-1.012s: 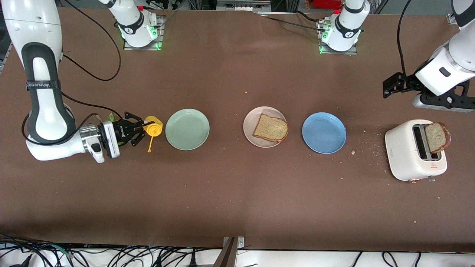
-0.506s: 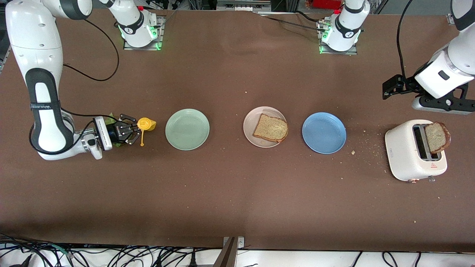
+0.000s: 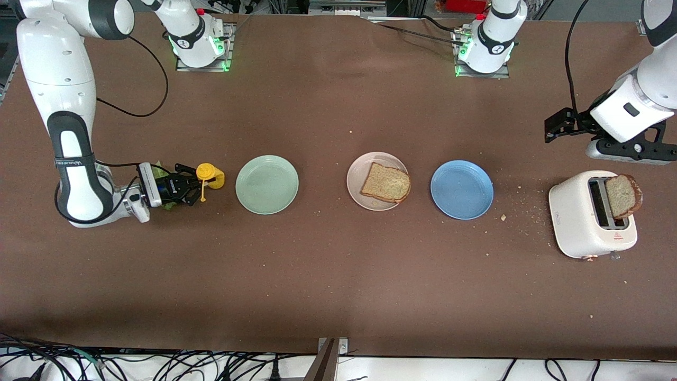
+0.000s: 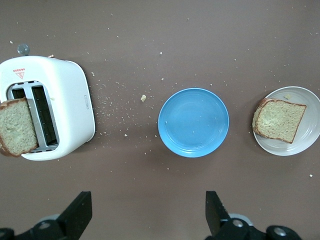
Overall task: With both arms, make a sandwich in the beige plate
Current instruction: 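Set the yellow bottle down and open the right gripper, then move the right gripper down to the green lettuce leaf, then close the right gripper on the green lettuce leaf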
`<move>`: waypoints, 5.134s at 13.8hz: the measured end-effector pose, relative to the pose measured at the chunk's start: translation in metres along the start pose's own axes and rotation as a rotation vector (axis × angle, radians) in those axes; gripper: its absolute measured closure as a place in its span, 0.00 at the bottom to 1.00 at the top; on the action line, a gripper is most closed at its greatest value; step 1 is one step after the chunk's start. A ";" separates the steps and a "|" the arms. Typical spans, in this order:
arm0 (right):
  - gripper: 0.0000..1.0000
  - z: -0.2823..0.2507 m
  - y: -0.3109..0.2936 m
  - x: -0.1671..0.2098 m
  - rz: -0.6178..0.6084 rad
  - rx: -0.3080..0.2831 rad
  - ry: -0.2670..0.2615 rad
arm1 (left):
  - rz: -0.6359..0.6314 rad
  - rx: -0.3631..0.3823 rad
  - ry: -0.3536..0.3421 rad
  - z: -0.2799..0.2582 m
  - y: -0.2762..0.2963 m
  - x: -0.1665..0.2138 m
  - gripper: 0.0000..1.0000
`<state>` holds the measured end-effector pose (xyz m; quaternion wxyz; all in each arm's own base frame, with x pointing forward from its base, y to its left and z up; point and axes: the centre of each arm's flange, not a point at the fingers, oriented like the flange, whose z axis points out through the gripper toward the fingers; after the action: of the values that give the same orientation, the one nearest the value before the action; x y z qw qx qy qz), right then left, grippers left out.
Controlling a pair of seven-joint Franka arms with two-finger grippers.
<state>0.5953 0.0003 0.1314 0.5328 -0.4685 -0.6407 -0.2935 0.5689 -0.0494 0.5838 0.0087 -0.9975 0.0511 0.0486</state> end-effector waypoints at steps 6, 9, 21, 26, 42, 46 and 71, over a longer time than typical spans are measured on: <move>0.92 0.012 -0.006 -0.032 -0.030 0.006 0.016 | -0.001 -0.003 -0.017 0.009 -0.001 0.005 0.00; 0.88 0.008 -0.008 -0.036 -0.025 -0.002 0.013 | 0.001 -0.003 -0.017 0.009 0.000 0.005 0.00; 0.00 -0.112 0.013 0.111 0.300 -0.002 -0.466 | 0.001 -0.003 -0.017 0.009 0.000 0.005 0.00; 0.00 -0.143 0.010 0.195 0.729 -0.227 -0.904 | 0.001 -0.003 -0.017 0.009 0.000 0.005 0.00; 0.00 -0.047 0.013 0.118 1.651 -1.150 -0.972 | -0.034 -0.017 -0.001 0.013 -0.024 0.026 0.00; 0.00 -0.031 -0.001 0.090 1.676 -1.141 -0.975 | -0.050 -0.020 0.000 0.014 -0.035 0.028 0.00; 0.94 -0.019 -0.013 0.054 1.602 -1.130 -0.968 | -0.043 -0.020 0.002 0.013 -0.031 0.028 0.00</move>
<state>0.5916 -0.0057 0.1897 -0.0310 -0.9922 -0.0642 0.1020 0.5987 -0.0215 0.5688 -0.0002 -0.9984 0.0290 0.0479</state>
